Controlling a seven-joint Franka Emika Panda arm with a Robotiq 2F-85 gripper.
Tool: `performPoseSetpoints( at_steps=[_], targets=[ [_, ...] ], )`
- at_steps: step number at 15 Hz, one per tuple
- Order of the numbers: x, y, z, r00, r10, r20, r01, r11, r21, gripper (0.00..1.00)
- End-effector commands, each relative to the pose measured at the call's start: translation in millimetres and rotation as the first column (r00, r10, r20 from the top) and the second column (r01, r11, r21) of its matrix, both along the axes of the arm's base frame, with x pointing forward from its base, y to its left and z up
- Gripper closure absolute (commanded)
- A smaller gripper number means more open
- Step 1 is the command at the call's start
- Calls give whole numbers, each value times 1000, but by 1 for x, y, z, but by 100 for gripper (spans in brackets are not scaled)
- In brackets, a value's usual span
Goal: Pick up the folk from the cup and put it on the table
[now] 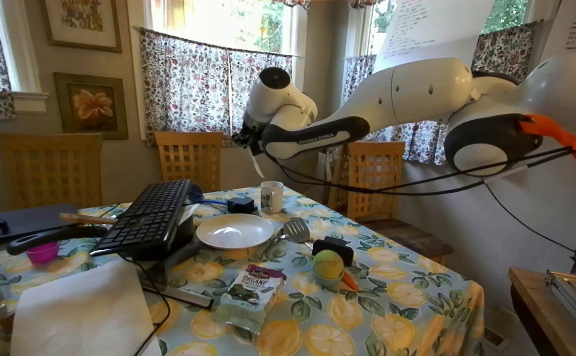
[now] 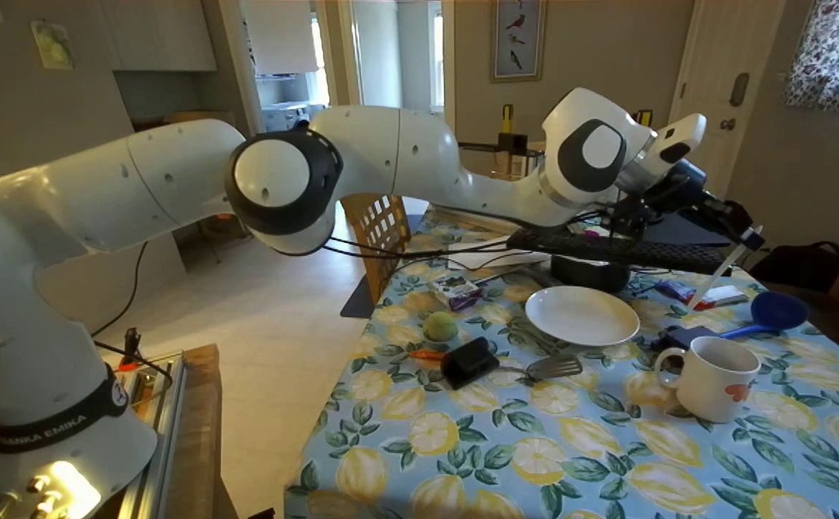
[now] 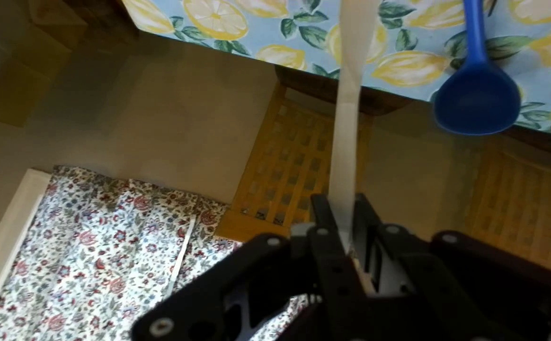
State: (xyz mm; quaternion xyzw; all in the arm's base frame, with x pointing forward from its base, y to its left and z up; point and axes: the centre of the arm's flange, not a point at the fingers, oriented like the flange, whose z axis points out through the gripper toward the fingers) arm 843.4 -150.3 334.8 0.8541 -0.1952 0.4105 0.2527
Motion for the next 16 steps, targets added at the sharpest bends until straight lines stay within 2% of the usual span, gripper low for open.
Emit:
performPoseSetpoints(
  at_steps=[1,3,7,9,11,13,16],
  targets=[
    [-62,27,3,989,113,-92,-104,990,98,96],
    [-63,43,-5,976,169,-138,-149,978,146,96],
    [-67,71,-27,921,295,-256,-230,940,253,96],
    [-69,80,-33,896,292,-333,-204,939,276,96],
    [-72,89,-35,887,234,-398,-138,957,255,96],
    [-75,99,-36,890,154,-429,-61,973,223,96],
    [-79,118,-39,908,17,-420,76,976,204,96]
  ],
)
